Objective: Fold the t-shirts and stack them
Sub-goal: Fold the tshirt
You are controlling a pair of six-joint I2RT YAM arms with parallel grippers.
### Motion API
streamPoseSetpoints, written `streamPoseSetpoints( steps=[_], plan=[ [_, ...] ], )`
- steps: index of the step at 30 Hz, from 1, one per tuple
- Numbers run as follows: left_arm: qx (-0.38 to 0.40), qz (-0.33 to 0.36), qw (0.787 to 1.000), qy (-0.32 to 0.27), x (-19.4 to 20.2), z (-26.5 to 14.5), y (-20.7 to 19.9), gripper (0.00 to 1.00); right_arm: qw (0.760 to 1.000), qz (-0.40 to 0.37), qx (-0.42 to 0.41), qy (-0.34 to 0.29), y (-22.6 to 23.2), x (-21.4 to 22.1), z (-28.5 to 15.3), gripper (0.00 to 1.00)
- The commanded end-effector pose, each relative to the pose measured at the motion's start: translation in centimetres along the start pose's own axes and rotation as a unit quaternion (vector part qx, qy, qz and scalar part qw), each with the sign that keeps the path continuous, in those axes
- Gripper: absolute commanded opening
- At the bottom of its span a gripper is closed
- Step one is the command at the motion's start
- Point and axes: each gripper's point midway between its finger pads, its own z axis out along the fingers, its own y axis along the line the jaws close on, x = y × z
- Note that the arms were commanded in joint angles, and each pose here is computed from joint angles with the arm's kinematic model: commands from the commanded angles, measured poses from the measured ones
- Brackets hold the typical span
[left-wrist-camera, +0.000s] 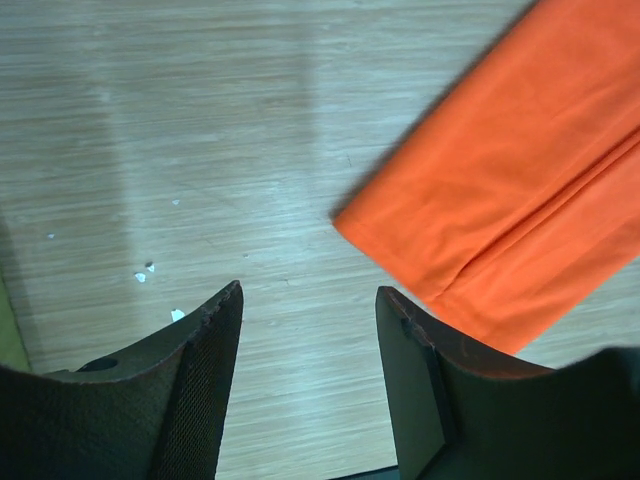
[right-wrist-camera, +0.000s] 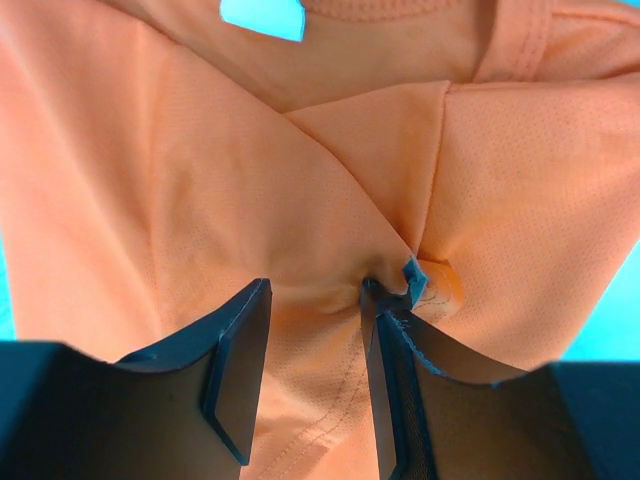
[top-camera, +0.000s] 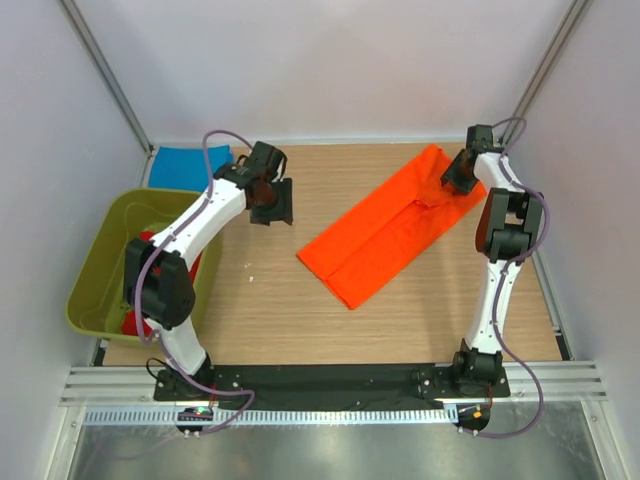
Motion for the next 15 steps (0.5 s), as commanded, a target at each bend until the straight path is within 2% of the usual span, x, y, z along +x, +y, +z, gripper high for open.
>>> streamPoseSetpoints(
  steps=[1,5,6,11,15],
  plan=[
    [0.026,0.026,0.998,0.041,1.5,1.8,-0.6,0.58,0.993,-0.096,-0.034,0.054,0.6,1.2,1.5,0.48],
    [0.062,0.053,0.994,0.071,2.6,3.6,-1.5,0.58,0.992,-0.103,-0.074,0.022,2.2,-0.6,-2.8,0.54],
    [0.065,0.057,0.993,0.075,2.7,3.9,-1.7,0.59,0.990,-0.098,-0.101,-0.001,3.5,-1.8,-5.7,0.56],
    [0.077,0.074,0.987,0.120,3.9,6.6,-1.9,0.60,0.988,-0.083,-0.127,-0.006,3.8,-1.3,-11.7,0.60],
    [0.073,0.095,0.986,0.114,3.8,7.5,-1.6,0.62,0.991,-0.072,-0.116,-0.003,2.6,0.0,-15.3,0.61]
  ],
)
